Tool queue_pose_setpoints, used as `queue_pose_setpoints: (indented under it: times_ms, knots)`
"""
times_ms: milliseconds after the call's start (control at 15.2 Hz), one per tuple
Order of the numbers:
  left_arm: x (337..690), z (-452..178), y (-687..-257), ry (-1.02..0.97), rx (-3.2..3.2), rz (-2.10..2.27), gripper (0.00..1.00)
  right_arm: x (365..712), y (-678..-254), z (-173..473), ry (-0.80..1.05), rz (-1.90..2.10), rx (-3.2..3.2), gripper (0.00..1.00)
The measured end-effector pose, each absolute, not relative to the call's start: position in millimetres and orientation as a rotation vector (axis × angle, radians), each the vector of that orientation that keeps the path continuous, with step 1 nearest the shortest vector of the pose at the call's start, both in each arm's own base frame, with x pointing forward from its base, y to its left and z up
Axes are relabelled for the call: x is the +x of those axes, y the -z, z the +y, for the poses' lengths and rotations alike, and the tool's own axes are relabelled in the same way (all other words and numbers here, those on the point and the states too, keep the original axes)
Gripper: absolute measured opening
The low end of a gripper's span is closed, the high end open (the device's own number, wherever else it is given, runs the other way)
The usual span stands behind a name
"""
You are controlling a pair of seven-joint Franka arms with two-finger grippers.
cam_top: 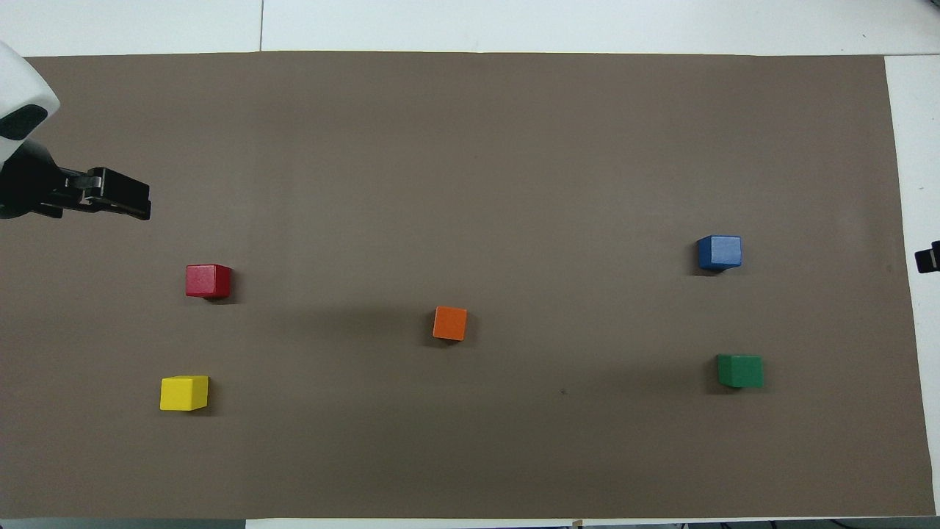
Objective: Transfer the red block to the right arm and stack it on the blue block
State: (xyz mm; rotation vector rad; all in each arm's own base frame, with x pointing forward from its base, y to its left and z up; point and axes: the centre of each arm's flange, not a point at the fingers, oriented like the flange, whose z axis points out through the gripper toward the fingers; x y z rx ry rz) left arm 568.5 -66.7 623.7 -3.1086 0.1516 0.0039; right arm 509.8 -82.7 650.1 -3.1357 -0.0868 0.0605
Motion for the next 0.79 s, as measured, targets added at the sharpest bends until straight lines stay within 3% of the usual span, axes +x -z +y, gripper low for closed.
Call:
queue_pose_setpoints:
  times_ms: [789]
  knots:
    - [570.9,-59.3,-622.2,0.017,-3.110,0.121,1.00,509.4,-646.2,-80.7,-0.076,-0.093,-3.133,1.00]
